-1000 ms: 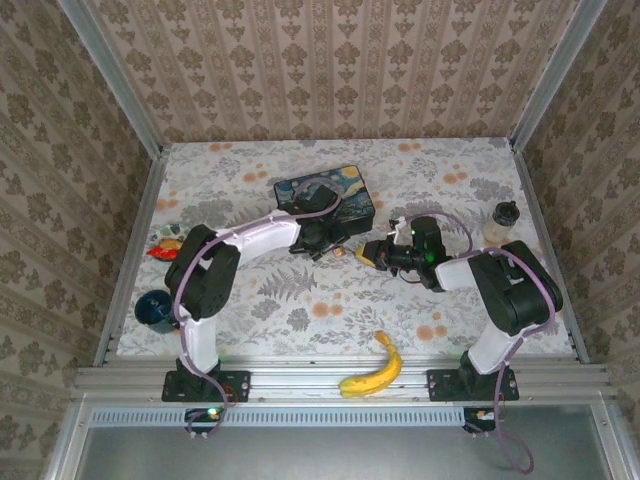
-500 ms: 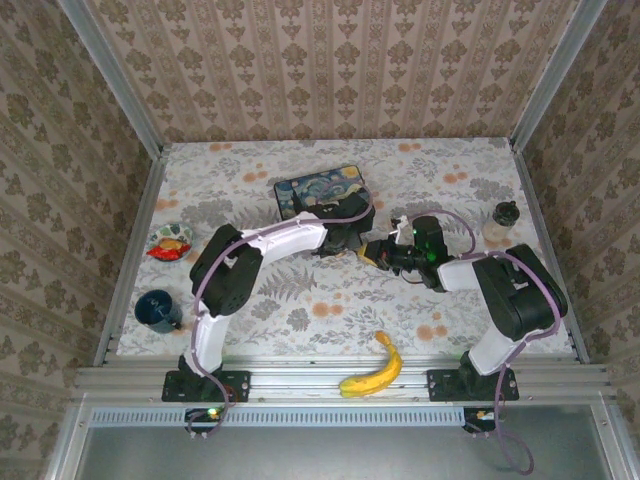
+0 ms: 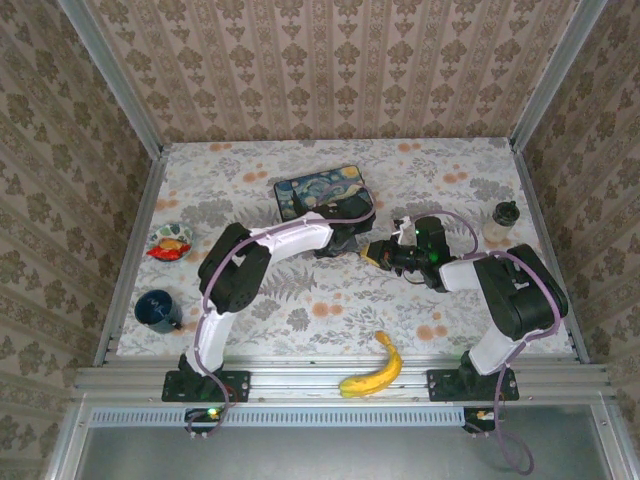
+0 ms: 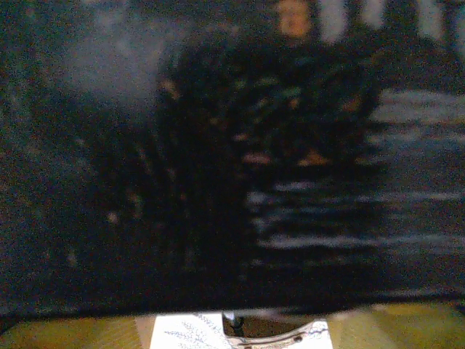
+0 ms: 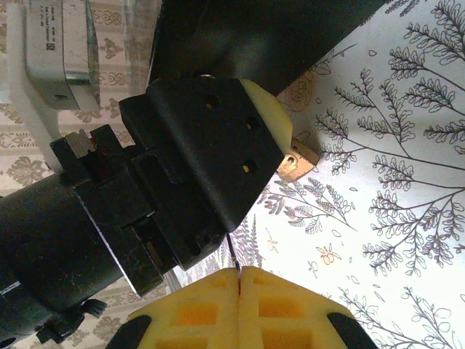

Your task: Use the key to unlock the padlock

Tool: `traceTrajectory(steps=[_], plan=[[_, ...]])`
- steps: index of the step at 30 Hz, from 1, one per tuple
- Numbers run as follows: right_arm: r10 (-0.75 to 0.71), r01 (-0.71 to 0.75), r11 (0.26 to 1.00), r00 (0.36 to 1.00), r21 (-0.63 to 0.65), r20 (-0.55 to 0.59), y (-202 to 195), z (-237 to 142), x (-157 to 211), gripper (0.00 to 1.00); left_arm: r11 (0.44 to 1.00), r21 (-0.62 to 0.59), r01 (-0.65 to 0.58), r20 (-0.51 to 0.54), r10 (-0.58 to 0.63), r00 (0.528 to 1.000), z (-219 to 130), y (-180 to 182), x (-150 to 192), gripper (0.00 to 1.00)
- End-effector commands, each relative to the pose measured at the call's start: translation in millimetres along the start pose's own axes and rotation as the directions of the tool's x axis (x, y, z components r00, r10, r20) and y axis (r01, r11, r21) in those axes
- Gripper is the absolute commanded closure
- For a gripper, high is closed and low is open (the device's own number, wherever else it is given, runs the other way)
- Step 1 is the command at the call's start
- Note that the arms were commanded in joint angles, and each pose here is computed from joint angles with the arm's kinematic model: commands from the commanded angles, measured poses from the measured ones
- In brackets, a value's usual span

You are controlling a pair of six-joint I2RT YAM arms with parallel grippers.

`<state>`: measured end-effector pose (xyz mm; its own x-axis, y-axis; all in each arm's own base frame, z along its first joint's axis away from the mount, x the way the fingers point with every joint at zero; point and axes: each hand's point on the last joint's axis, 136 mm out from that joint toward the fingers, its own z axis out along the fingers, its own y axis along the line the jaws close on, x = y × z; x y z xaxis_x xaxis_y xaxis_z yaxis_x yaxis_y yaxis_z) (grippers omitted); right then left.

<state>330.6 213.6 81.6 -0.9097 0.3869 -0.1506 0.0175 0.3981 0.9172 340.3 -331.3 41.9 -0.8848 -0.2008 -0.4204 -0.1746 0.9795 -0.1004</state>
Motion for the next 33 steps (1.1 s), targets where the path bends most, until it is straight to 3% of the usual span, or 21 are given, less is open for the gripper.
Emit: traceTrajectory(steps=[1,12,24,29,33], plan=[[-0.019,0.019,1.000,1.000,-0.021,-0.006,1,0,0,1.00,0.997,-0.052,-0.057,0.020,0.058,0.998,0,1,3,0.42],[-0.010,0.010,1.000,1.000,-0.030,-0.009,1,1,1,1.00,0.997,-0.061,-0.053,-0.018,0.052,0.998,13,1,20,0.52],[-0.001,0.001,1.000,1.000,-0.025,-0.004,0,1,0,1.00,1.000,-0.022,-0.014,-0.061,0.012,0.998,17,-1,26,0.72],[-0.014,0.014,1.000,1.000,-0.012,0.000,-5,-2,4,1.00,0.999,0.042,0.003,-0.078,0.000,0.997,9,-6,26,0.88],[-0.043,0.042,0.999,0.999,0.019,0.025,-13,-7,10,1.00,0.988,0.145,0.056,-0.137,-0.036,0.990,-5,-14,27,0.90]])
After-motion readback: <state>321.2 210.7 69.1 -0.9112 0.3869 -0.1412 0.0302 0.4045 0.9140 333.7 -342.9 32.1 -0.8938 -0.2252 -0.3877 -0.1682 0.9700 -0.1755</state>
